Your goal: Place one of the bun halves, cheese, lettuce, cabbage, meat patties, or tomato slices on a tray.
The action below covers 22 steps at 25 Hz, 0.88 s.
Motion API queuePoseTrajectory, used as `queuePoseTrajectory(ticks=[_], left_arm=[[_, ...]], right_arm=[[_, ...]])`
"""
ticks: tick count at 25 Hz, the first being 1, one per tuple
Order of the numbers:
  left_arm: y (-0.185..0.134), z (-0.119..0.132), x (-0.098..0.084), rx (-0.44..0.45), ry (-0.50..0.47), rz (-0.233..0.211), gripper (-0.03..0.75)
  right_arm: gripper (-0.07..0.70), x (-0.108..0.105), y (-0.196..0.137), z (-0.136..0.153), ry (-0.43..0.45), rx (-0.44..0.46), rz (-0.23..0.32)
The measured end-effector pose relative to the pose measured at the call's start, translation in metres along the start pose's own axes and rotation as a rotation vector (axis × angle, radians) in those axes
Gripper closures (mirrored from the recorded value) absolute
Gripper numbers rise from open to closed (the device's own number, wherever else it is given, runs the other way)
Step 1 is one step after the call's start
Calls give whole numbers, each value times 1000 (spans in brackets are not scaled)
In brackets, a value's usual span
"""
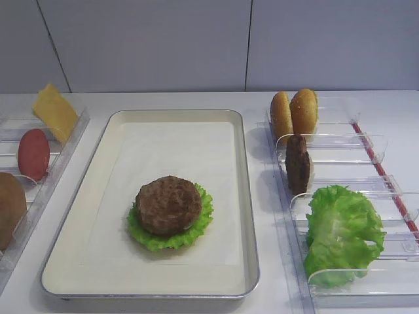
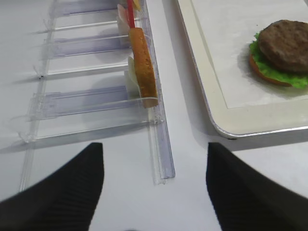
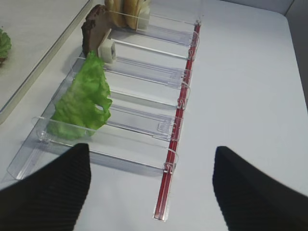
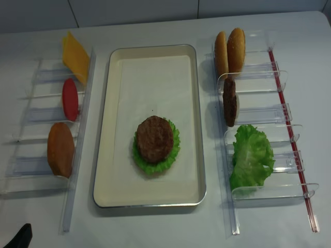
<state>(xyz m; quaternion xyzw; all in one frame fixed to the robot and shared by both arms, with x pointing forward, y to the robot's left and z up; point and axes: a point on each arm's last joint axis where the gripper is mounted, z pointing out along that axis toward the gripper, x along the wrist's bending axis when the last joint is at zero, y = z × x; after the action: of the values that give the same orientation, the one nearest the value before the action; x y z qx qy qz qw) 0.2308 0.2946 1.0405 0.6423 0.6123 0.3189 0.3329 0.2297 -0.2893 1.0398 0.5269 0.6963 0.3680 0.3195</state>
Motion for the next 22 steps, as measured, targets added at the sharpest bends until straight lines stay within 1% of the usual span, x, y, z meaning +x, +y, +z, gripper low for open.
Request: queuePoseTrajectory(ticks=[22], left_arm=[[0,0,0,0,0,0,286]], right_arm=[[89,0,0,0,0,0,0]])
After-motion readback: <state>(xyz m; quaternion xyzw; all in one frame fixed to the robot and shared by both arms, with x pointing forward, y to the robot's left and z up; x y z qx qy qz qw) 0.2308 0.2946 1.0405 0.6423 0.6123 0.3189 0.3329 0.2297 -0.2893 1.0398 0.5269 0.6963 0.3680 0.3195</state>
